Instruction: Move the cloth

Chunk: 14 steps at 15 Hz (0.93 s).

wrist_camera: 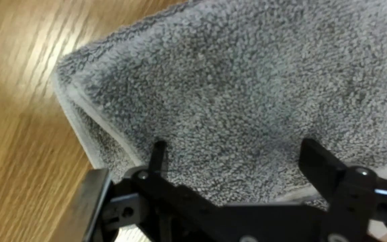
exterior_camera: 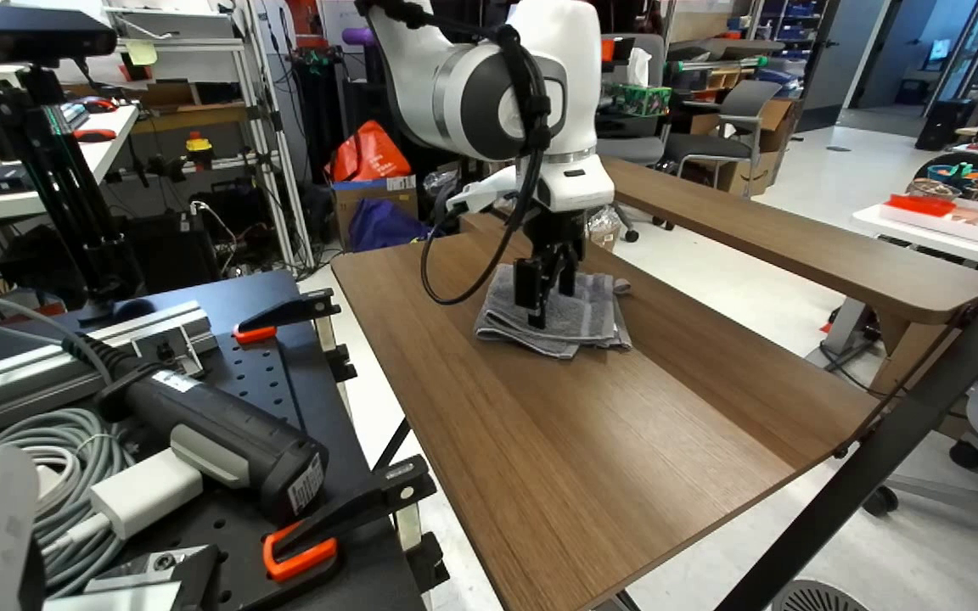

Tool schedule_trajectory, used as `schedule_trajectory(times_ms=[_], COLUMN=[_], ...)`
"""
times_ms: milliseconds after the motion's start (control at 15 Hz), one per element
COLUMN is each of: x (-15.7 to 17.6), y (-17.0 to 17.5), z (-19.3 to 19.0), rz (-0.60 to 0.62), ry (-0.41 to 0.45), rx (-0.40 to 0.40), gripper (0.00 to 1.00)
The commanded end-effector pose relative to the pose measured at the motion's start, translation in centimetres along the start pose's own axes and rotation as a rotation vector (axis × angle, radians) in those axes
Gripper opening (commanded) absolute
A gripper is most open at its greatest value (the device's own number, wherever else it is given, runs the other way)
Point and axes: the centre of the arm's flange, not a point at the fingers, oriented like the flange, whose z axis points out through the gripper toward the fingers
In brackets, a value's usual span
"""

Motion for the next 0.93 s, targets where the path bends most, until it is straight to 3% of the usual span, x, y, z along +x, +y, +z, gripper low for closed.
schedule_trajectory(times_ms=[0, 333, 600, 867], x=[-2.6, -8.3, -12.4, -14.7], y=[-4.4, -8.8, -10.2, -9.7], z=[1.8, 2.5, 2.3, -2.2], rz=[-0.094, -0.223, -0.304, -0.324], ry=[-0.018, -0.042, -0.046, -0.03], rx=[0.008, -0.002, -0.037, -0.055], gripper=[1.0, 1.0, 1.0, 1.0])
